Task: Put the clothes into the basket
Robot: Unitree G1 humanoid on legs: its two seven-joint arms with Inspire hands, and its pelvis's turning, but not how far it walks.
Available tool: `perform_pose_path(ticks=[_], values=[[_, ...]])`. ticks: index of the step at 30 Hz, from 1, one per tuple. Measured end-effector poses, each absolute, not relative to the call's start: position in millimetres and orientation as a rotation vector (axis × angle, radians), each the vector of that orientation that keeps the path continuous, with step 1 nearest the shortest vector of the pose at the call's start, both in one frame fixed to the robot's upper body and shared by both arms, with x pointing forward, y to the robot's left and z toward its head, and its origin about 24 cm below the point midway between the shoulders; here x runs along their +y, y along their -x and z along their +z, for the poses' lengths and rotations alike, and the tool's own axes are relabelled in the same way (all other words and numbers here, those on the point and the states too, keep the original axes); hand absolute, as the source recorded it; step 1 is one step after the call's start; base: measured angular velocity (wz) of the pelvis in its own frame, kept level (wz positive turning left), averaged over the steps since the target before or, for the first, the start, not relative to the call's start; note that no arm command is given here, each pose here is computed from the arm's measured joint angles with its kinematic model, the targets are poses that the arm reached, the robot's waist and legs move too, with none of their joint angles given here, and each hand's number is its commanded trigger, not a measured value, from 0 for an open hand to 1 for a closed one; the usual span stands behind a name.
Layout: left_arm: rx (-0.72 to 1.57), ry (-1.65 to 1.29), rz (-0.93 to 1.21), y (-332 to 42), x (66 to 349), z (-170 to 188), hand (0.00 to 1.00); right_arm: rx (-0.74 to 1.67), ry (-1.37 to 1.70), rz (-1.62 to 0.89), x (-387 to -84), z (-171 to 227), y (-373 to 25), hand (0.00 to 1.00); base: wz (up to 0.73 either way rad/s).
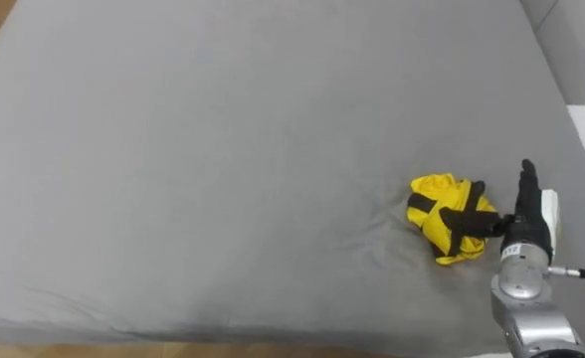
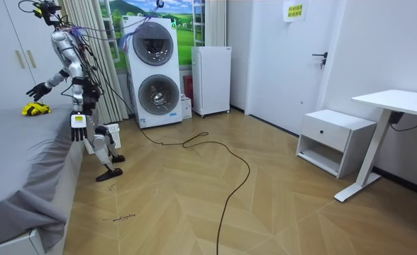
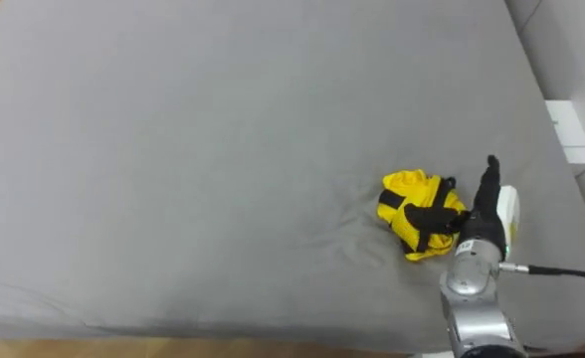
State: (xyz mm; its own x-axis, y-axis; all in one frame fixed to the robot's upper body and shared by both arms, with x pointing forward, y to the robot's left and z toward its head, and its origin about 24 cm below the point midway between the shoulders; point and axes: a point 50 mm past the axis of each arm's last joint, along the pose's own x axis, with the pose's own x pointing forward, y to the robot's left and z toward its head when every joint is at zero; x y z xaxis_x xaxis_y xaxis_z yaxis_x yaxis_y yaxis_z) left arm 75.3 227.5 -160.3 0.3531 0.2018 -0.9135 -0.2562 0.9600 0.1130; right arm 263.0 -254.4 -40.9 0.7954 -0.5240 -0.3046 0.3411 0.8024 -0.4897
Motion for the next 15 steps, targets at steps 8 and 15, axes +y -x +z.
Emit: perform_pose_path(ticks=[8,15], values=[[1.165,0.022,0.256,-94.3,225.1,-159.4,0.00,0.604,0.448,-0.491,-260.0,-60.9,-259.8,0.00,0.18],[1.152,0.028,0.252,-96.5,226.1,-158.9,0.00,0.620,0.447,-0.569,-287.9,-51.3,-260.7,0.00,0.13]])
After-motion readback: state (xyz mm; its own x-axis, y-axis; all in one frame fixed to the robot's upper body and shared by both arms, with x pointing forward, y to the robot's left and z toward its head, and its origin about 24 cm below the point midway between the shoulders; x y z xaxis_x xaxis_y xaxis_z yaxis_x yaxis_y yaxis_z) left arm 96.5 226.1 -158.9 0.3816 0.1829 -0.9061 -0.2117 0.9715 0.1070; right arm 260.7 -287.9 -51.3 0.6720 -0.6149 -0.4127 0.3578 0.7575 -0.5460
